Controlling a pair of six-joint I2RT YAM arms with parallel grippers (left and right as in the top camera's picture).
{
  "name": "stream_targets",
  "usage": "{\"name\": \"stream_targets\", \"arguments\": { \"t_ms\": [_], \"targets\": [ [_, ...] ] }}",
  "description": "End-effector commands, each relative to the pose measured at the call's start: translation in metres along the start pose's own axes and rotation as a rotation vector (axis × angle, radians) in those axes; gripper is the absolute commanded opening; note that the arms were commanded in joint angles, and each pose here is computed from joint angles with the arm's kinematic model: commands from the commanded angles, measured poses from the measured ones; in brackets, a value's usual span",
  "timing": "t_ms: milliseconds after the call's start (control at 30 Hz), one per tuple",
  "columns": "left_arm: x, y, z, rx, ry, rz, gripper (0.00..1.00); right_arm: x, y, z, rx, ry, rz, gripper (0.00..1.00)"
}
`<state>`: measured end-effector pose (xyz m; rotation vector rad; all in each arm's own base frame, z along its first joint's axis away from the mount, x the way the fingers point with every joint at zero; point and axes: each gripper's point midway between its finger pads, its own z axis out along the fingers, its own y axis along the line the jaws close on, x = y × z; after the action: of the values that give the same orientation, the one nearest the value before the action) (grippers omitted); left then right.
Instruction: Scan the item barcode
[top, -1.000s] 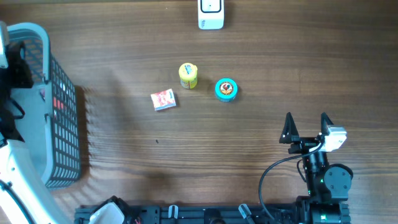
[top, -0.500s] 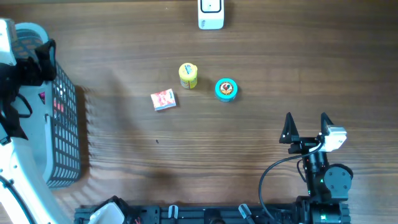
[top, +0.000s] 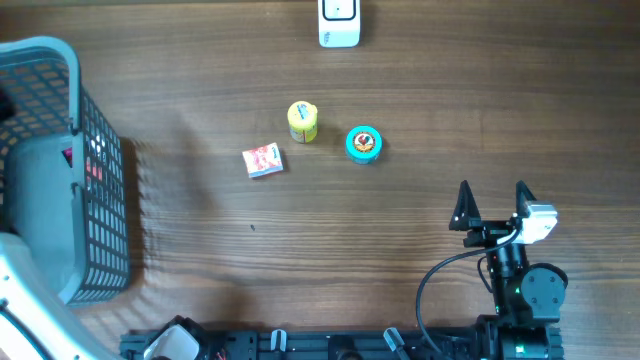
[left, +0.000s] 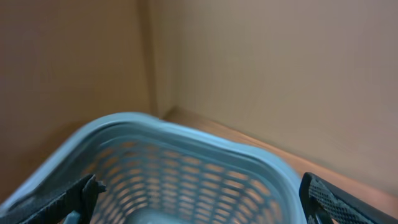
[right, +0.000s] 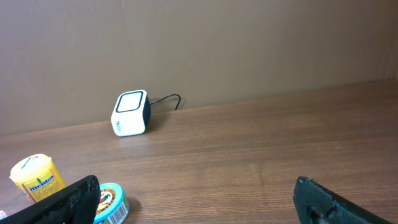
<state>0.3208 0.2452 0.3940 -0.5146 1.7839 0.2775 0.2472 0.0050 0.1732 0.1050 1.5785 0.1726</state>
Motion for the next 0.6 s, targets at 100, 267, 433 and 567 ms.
{"name": "stream_targets", "arguments": {
  "t_ms": [100,267,433,567],
  "targets": [
    [0.013,0.022,-0.004,-0.089,0.055,-0.122,1.00,-0.001,0.000,0.000,0.001,-0.007,0.008,1.00],
    [0.035,0.029,0.018,-0.096,0.125,-0.182,1.00,-0.001,0.000,0.000,0.001,-0.007,0.008,1.00],
    [0.122,0.044,0.065,-0.115,0.407,-0.262,1.00,-0.001,0.000,0.000,0.002,-0.006,0.008,1.00],
    [0.181,0.050,0.089,-0.116,0.580,-0.281,1.00,-0.001,0.000,0.000,0.001,-0.007,0.008,1.00]
  ]
}}
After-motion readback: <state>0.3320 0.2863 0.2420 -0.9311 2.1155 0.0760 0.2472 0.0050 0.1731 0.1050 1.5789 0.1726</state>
